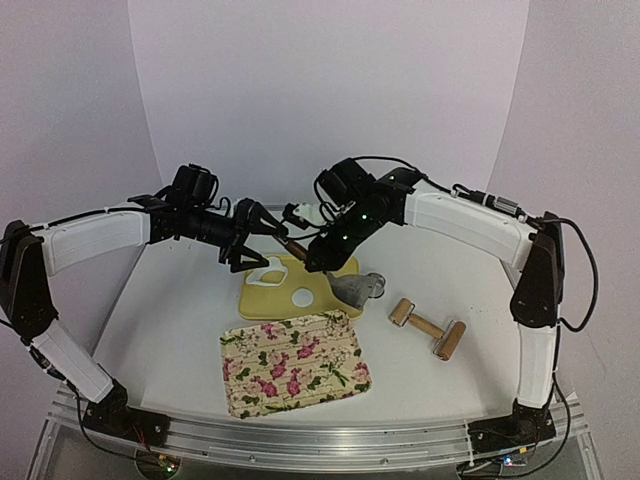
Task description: Roll out the dumpling wrappers from the dough
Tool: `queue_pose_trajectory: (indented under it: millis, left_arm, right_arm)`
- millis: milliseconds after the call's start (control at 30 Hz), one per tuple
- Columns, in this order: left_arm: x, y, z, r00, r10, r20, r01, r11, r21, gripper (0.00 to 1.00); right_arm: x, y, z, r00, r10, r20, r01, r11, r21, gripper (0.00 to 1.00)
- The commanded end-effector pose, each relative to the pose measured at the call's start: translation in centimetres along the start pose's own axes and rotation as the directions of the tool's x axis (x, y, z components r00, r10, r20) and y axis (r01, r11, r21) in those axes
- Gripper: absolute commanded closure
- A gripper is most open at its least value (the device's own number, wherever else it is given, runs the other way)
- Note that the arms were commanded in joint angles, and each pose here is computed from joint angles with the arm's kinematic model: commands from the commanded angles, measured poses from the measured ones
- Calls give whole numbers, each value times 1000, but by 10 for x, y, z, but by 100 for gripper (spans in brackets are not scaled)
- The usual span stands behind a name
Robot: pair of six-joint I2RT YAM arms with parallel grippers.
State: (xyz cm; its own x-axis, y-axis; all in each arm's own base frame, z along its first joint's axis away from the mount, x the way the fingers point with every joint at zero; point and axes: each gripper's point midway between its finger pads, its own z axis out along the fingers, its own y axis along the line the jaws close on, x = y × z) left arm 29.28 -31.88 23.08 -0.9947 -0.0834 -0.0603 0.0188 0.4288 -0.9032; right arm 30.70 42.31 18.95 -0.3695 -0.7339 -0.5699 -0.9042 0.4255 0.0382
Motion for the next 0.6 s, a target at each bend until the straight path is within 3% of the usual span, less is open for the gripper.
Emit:
queue_pose_trajectory:
  millis: [0, 133, 433, 567]
  left_arm:
    - [8, 1, -5, 999, 25, -28, -26, 1000, -16, 10]
    - [12, 8, -3, 998, 24, -59, -26, 999, -33, 14]
    - [32, 20, 3, 988, -2, -156, 0, 1000, -17, 41]
    - [40, 17, 4, 981, 13, -195, -15, 1000, -6, 44]
  right_arm:
    - [-19, 26, -9, 997, -56, 53, 58, 998, -28, 100]
    - [-23, 44, -8, 991, -118, 59, 121, 992, -39, 100]
    - [-28, 50, -6, 979, -197, 49, 197, 980, -5, 100]
    - [-27, 49, -6, 977, -209, 40, 209, 978, -1, 100]
